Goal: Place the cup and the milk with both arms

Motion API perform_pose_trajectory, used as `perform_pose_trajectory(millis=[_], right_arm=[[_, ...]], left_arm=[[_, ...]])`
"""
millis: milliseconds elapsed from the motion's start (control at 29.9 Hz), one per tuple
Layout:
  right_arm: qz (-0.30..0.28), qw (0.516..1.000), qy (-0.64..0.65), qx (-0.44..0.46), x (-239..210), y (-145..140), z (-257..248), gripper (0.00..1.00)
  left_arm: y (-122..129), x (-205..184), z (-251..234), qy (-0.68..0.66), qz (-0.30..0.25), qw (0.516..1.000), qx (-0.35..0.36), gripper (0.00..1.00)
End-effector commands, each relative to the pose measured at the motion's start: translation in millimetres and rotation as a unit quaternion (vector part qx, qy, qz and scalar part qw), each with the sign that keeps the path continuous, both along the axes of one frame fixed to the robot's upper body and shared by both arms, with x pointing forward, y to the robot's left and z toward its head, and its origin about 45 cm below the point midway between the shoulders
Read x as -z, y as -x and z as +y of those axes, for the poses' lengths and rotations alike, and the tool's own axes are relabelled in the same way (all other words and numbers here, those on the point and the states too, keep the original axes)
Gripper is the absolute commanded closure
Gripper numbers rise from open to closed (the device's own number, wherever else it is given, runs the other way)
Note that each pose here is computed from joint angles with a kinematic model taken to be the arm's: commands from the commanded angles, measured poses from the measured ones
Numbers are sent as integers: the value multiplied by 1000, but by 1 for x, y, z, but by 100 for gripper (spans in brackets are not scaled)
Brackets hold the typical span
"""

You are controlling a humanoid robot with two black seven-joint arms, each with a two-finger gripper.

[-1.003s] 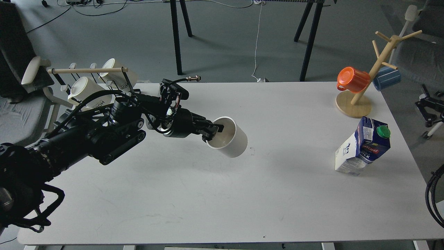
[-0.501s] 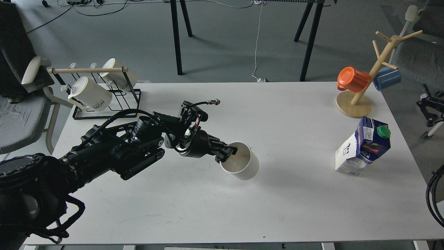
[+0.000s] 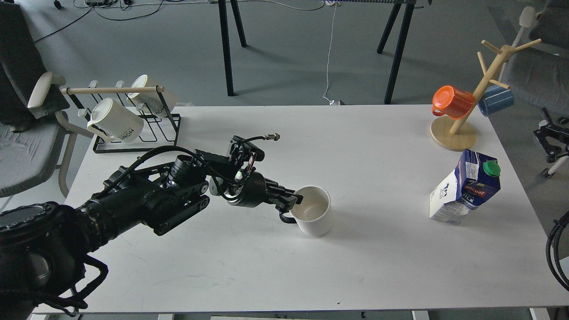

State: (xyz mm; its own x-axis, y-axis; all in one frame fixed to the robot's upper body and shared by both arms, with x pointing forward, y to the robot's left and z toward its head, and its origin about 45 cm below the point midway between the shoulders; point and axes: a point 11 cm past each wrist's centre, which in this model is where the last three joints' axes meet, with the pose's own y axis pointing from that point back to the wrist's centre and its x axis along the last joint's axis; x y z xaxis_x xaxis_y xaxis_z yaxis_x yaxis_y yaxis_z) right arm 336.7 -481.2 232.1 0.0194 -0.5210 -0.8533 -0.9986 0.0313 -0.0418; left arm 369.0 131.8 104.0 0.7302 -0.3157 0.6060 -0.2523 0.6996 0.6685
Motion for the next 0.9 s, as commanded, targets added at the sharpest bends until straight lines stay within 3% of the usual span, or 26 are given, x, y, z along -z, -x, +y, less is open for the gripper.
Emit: perform_pose_trajectory(millis=[0, 100, 301, 468, 635, 735, 869], right_arm=[[-6, 1000, 5, -2, -9, -1, -3, 3], [-17, 1000, 13, -3, -23, -1, -7, 3], [-33, 999, 34, -15, -50, -2, -10, 2], [-40, 997, 53, -30, -75, 1, -12, 3], [-14, 999, -33, 41, -65, 24, -45, 3], [21, 993, -77, 88, -41, 48, -64, 3], [88, 983, -105, 121, 3, 89, -71, 3]], left_arm=[[-15, -18, 12, 50, 14, 997, -54, 18], [-19, -30, 30, 102, 79, 986, -108, 16], [-62, -102, 92, 302, 87, 914, -257, 15], [-94, -189, 187, 550, 64, 743, -376, 15], [-83, -197, 281, 622, 45, 632, -460, 14], [-71, -181, 306, 638, 50, 591, -491, 13], [-62, -164, 313, 640, 61, 574, -507, 13]])
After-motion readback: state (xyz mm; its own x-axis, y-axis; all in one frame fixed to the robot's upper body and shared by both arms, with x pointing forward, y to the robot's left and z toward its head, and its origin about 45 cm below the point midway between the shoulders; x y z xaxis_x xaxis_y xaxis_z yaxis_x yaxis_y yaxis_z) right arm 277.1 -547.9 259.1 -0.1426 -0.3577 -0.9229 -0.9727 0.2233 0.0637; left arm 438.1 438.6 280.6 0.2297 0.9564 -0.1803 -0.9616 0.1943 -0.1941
